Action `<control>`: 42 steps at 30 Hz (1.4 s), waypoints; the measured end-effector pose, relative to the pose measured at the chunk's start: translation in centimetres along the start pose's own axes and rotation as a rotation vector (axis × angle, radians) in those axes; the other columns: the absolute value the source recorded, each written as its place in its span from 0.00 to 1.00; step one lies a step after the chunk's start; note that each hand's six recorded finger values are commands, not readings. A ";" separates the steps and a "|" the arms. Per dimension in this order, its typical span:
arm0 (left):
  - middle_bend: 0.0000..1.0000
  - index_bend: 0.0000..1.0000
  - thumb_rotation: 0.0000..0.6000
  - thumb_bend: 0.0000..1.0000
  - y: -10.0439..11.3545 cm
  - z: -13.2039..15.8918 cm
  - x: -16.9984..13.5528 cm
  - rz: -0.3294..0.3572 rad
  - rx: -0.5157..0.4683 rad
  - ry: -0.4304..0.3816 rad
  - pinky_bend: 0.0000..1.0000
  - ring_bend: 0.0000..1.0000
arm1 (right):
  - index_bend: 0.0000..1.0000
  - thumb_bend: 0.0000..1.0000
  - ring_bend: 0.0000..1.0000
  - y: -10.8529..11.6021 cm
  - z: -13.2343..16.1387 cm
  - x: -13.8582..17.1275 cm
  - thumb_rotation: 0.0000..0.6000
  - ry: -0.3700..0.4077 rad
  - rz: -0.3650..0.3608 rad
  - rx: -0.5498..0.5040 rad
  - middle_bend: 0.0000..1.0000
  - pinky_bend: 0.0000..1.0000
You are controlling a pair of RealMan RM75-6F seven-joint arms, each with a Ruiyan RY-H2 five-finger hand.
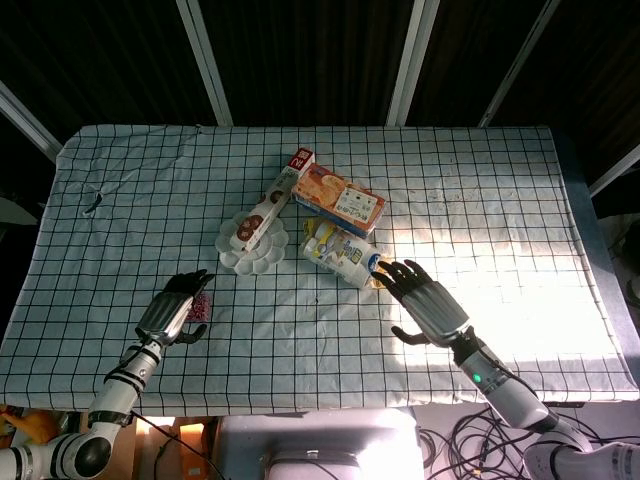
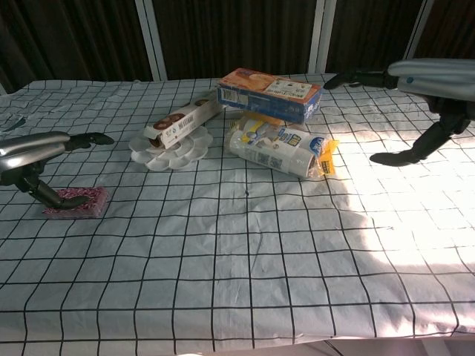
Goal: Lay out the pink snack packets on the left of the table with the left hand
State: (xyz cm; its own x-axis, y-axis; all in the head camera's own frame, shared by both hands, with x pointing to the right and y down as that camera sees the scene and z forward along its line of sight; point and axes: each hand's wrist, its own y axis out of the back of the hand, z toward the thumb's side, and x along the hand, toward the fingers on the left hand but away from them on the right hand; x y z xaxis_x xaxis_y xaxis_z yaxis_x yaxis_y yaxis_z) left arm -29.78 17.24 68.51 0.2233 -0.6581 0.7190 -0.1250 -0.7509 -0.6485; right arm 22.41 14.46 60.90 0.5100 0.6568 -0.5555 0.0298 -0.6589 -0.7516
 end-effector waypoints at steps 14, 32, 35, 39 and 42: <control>0.00 0.05 1.00 0.41 0.4 -1.7 -1.7 0.028 0.074 0.042 0.00 0.00 | 0.00 0.24 0.00 1.7 -2.1 3.1 1.00 -0.033 -0.081 0.016 0.00 0.00; 0.00 0.07 1.00 0.40 -1.8 -3.7 0.0 -0.064 0.313 0.234 0.00 0.00 | 0.00 0.24 0.00 -1.2 -9.8 18.9 1.00 -0.208 -0.152 -0.054 0.00 0.00; 0.00 0.08 1.00 0.40 -1.8 -3.8 0.3 -0.066 0.309 0.249 0.00 0.00 | 0.00 0.24 0.00 -1.6 -9.7 18.8 1.00 -0.201 -0.141 -0.059 0.00 0.00; 0.00 0.12 1.00 0.40 -1.7 -4.2 0.8 -0.076 0.311 0.263 0.00 0.00 | 0.00 0.24 0.00 -1.9 -9.6 18.6 1.00 -0.200 -0.125 -0.064 0.00 0.00; 0.00 0.14 1.00 0.39 -1.8 -4.5 1.0 -0.089 0.308 0.273 0.00 0.00 | 0.00 0.24 0.00 -1.9 -9.6 18.5 1.00 -0.200 -0.119 -0.066 0.00 0.00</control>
State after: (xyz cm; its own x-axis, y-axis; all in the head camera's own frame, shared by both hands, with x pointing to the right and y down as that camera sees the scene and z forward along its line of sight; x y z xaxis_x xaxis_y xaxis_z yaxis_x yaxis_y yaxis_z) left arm -33.64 17.72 71.48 -0.0494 -0.6127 0.7888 0.1878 -0.7813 -0.5952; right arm 40.01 24.40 55.46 0.3188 0.7868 -0.5285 0.1396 -0.5905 -0.7949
